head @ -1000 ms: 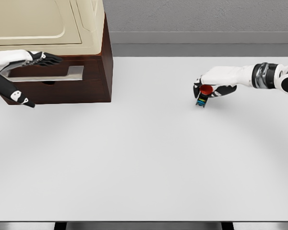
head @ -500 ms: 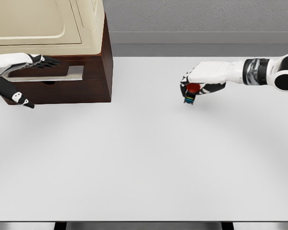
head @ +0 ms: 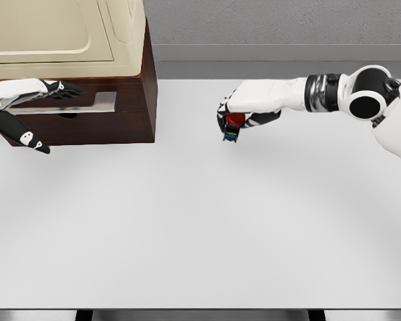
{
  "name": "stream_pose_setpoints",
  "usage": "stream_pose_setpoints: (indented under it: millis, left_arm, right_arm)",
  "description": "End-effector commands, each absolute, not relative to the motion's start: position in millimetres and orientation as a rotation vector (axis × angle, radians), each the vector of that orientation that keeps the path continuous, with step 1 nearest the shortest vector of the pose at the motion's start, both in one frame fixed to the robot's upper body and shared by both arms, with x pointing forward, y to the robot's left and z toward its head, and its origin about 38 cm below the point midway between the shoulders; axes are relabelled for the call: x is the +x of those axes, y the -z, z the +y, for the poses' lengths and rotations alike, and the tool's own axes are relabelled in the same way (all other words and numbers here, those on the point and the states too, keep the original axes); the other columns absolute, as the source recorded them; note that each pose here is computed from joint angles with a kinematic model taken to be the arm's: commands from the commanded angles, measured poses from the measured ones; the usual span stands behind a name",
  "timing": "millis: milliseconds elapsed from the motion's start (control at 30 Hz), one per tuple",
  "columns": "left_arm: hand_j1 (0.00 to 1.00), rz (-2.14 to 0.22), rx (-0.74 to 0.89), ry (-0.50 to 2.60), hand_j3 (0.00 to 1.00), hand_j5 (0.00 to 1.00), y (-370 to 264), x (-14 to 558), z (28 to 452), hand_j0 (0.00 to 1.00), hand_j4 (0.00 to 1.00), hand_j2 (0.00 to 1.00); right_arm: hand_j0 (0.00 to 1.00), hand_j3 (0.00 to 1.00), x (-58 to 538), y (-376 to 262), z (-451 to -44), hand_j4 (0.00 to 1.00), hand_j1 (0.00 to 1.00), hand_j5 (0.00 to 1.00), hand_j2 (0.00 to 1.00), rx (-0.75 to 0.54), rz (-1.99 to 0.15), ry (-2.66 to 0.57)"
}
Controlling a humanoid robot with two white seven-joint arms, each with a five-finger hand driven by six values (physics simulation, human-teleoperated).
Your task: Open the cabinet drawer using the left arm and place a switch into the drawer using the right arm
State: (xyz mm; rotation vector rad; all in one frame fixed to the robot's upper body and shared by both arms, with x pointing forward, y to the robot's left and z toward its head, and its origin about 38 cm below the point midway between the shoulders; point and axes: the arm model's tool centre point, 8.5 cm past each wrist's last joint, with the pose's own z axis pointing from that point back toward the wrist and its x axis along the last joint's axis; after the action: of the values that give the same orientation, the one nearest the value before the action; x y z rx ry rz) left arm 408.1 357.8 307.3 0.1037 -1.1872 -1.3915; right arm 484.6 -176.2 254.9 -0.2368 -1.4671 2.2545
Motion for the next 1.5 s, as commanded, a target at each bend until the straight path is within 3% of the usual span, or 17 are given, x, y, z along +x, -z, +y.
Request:
stream_pose_setpoints:
  millis: [0,500,1467]
  left_arm:
    - [1.0,-1.198,0.107,1.384,1.0,1.0,-310.4,408.8,358.5,1.0,1.0,1.0]
    - [1.0,-1.181,0.093,1.368,1.0,1.0,-301.2,409.4,361.3,1.0,1.0,1.0]
    - [1.0,-1.169,0.024,1.306,1.0,1.0,-294.2,387.9,374.2,1.0,1.0,1.0]
  right_arm:
    - [0.48,0.48,483.3,-253.3,-165.2,0.48,0.48,0.48,0.48,-0.211,-1.485,-2.256]
    - [0.48,0.48,455.3,-283.9,-116.2,0.48,0.48,0.48,0.48,-0.175,-1.628,-2.378]
    - [0.48,0.48,446.2,-326.0,-123.7,0.48,0.48,0.48,0.48,-0.141,-1.726,-2.346]
